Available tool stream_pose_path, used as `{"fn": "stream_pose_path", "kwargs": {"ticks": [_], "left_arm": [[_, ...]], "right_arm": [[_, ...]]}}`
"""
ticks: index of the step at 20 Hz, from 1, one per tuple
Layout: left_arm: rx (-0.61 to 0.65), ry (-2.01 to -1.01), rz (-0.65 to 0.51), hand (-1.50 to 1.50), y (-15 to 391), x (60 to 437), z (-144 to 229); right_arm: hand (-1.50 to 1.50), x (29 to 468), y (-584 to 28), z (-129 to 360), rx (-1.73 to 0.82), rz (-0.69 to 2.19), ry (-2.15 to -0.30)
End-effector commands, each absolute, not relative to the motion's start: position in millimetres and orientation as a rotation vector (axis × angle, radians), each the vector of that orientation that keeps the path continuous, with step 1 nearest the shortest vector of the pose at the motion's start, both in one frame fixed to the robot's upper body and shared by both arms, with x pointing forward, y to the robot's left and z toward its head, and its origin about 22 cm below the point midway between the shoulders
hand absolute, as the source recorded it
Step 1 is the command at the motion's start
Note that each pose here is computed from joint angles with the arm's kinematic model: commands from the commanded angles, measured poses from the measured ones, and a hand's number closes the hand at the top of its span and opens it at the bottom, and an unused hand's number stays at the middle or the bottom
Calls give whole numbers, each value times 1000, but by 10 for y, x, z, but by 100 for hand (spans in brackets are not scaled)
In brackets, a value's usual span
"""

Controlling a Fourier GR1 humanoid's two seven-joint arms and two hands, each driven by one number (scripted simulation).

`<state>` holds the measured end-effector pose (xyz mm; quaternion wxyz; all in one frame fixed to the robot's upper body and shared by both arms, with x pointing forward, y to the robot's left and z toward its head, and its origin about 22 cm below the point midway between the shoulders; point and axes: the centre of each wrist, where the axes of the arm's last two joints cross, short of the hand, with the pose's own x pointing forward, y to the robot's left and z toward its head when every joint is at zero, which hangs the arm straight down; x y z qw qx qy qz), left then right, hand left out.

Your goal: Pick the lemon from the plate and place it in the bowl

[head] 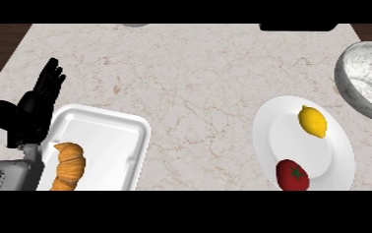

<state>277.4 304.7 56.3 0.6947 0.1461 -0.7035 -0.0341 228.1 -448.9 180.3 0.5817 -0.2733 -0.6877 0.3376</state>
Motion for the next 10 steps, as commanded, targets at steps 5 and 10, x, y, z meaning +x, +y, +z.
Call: {"fn": "stream_pose_path", "kwargs": {"ticks": [5, 10], "left_arm": [[301, -1597, -83, 0, 2934, 2961, 626], [302, -1592, -95, 0, 3147, 2843, 599]], "right_arm": [[-150, 2680, -4269, 2067, -634, 1052, -1310], [-150, 2882, -4053, 1793, -545, 1162, -1189]]}}
